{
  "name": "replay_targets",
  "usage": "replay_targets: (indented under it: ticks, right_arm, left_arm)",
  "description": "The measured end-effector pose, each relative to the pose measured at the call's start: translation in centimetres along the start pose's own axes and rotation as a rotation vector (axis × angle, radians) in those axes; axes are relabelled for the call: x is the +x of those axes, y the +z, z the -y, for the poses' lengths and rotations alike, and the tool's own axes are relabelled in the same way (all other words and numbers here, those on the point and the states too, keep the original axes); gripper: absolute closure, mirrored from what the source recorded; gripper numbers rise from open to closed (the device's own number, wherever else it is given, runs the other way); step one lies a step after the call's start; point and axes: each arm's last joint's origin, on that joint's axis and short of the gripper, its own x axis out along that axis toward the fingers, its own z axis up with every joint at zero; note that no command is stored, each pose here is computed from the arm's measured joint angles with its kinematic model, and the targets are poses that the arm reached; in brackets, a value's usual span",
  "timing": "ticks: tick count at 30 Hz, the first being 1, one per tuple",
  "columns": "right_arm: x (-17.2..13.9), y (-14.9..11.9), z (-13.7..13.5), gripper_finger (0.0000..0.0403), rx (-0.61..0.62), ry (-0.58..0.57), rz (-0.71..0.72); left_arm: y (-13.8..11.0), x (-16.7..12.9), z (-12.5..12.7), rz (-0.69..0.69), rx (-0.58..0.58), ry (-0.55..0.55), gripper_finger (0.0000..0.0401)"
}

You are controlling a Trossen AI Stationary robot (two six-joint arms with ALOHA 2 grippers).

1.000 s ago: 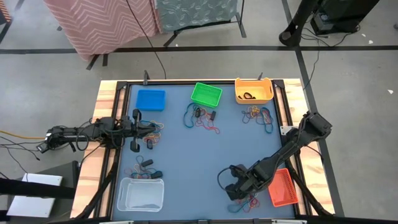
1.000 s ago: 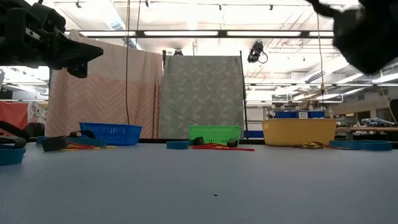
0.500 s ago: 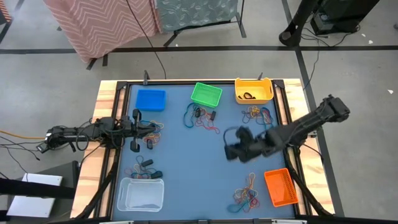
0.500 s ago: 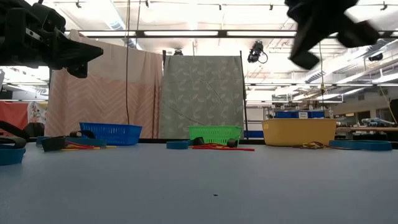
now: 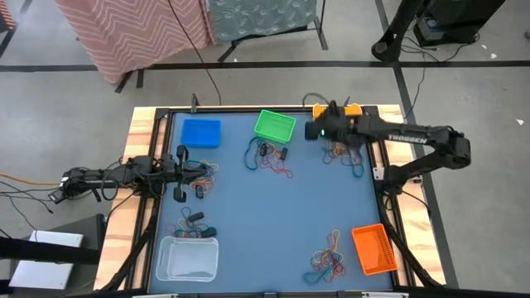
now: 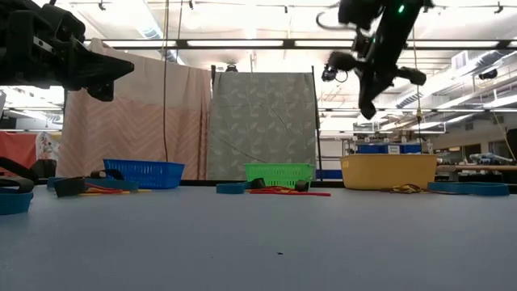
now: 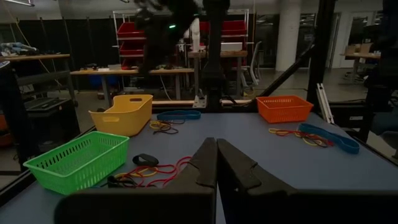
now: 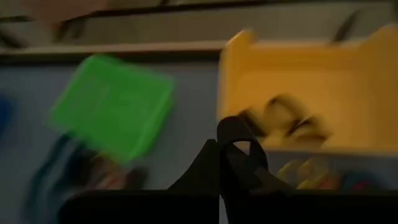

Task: Sort rubber bands into baskets
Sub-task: Put the black rubber band into the yellow bin

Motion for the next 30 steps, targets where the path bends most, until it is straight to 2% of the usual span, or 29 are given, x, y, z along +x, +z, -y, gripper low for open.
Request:
replay_targets:
  ticks: [6, 11, 14, 16, 20, 30]
  right_arm:
    - [4.5, 5.0, 3.1, 0.0396, -0.096, -0.122, 0.0]
    - [8.1, 7.3, 5.2, 0.0395, -0.125, -0.06, -0.123]
    - [9.7, 7.5, 5.9, 0.0389, -0.114, -0.024, -0.207]
    - [10.3, 7.4, 5.8, 0.0379, -0.15, -0.025, -0.227]
    - [10.7, 7.1, 5.5, 0.0347, -0.202, -0.084, -0.203]
    - [10.2, 7.0, 5.4, 0.0227, -0.191, -0.042, -0.217]
  left_arm:
    - [0.0, 0.0, 0.0, 0.0, 0.0, 0.0, 0.0393]
    - [0.0, 0.0, 0.0, 0.0, 0.0, 0.0, 0.0393]
    - [0.0, 0.0, 0.0, 0.0, 0.0, 0.0, 0.0393]
    - [0.0, 0.0, 0.0, 0.0, 0.0, 0.0, 0.0393]
    - [0.0, 0.0, 0.0, 0.0, 0.0, 0.0, 0.0393]
    - [0.0, 0.0, 0.0, 0.0, 0.0, -0.001, 0.0393]
